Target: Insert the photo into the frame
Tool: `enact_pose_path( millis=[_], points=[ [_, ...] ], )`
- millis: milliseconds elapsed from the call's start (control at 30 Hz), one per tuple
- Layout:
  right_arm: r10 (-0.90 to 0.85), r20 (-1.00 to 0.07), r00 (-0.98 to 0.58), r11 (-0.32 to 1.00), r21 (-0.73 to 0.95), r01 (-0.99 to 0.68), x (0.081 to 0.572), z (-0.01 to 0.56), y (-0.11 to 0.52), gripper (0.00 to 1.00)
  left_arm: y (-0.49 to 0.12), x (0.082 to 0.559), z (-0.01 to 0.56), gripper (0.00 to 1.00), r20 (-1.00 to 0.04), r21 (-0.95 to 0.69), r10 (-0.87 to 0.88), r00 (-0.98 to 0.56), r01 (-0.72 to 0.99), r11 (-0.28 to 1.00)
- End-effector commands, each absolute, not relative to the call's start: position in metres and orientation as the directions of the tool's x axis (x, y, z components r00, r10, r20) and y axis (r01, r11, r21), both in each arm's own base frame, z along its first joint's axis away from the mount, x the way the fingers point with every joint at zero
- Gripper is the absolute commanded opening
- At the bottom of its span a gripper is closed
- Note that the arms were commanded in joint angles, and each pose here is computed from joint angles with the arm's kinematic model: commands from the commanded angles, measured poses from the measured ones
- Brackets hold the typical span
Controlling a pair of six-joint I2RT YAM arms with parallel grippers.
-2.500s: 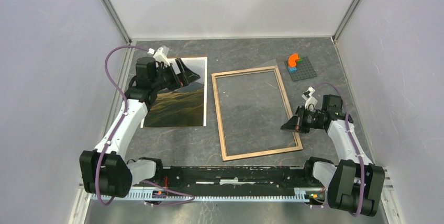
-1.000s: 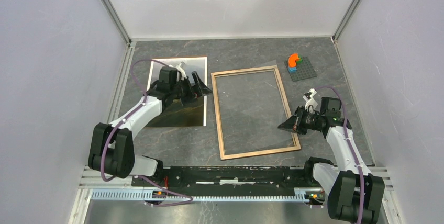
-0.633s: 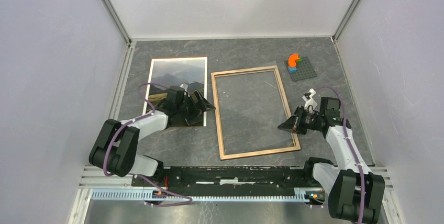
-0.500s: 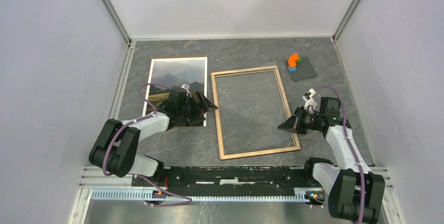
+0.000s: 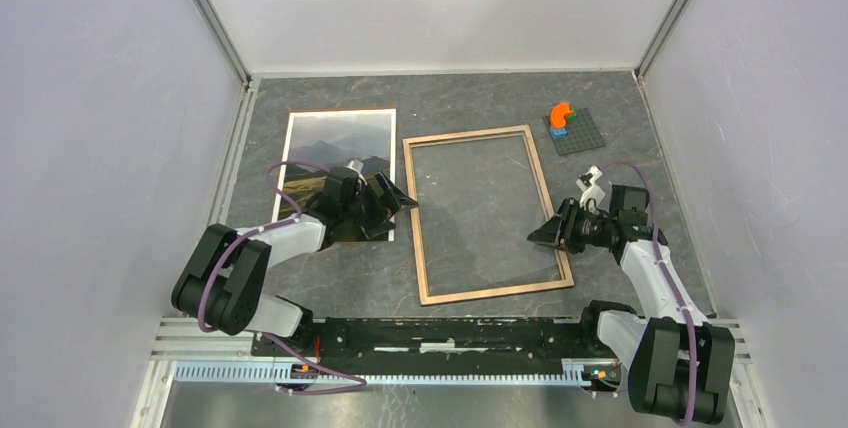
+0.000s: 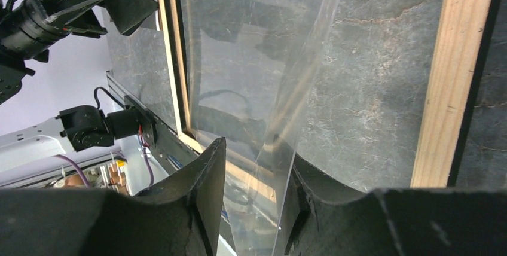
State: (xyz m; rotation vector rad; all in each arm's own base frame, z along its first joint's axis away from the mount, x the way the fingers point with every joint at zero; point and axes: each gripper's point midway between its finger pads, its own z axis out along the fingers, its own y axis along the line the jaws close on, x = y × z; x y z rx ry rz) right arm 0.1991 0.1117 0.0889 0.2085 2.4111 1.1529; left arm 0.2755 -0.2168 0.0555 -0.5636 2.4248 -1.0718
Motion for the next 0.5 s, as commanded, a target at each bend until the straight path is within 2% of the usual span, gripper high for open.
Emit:
enact_pose_path(
  millis=[0,200,467],
  points=[
    [0.316,-0.392,-0.864,0.660,0.745,-0.096,0.210,0.087,0.108,0.41,-0.221,0.281,0.062,1.00,-0.218,-0.786,-0.543,-0.811,-0.184,0.590],
    [0.332,-0.414,-0.848,0.672,0.734,-0.096,0.223,0.090,0.103,0.42,-0.219,0.279,0.063,1.00,-0.223,-0.782,-0.541,-0.811,-0.182,0.596],
    [0.302,-0.491,-0.817,0.646,0.736,-0.204,0.243,0.105,0.102,0.49,-0.220,0.278,0.062,1.00,-0.221,-0.779,-0.527,-0.821,-0.176,0.602]
  ],
)
